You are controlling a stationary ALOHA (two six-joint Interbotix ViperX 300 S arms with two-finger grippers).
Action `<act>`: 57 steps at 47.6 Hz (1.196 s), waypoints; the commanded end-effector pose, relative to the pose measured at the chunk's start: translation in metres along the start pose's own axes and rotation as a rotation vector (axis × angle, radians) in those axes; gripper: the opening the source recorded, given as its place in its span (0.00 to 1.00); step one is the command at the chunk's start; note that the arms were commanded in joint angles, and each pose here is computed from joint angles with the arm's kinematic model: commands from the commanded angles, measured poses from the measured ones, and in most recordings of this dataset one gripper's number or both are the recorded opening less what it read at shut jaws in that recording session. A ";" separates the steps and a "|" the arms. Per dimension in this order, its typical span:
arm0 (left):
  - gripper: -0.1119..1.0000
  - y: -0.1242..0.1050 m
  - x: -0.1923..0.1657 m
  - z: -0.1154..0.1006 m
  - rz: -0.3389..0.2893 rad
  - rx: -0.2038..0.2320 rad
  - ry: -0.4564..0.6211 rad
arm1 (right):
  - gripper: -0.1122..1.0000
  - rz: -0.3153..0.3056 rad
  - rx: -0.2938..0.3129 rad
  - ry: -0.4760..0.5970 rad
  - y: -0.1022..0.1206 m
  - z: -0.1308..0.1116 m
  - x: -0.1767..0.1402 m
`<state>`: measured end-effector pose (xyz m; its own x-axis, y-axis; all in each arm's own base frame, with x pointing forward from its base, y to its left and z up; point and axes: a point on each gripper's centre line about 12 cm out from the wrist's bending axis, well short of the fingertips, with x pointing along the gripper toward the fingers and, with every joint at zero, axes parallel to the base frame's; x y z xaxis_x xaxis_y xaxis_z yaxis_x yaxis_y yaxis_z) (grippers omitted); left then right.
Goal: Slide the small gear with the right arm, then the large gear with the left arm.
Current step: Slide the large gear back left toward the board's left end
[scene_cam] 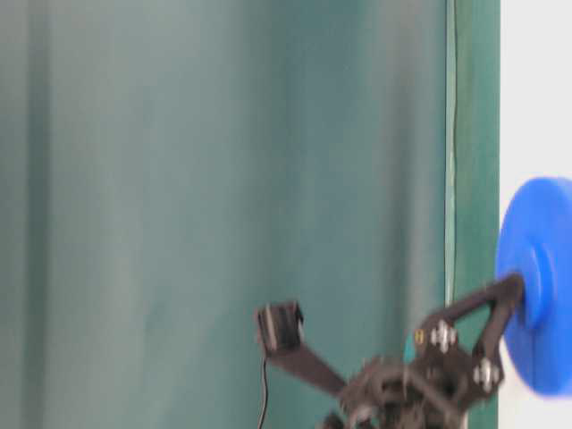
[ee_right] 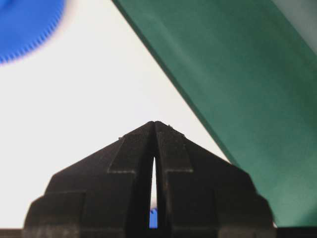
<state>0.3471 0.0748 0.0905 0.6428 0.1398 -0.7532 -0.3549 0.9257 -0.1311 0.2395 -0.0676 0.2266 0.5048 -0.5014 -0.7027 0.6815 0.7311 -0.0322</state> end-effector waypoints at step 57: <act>0.10 0.037 -0.091 -0.080 0.095 -0.108 0.222 | 0.55 0.038 -0.002 -0.019 0.012 0.010 -0.003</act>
<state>0.2357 0.0716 0.1151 0.5095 0.1504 -0.8473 -0.4682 0.8746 -0.1263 0.2462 -0.0628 0.2239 0.5105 -0.4849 -0.7101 0.6656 0.7457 -0.0307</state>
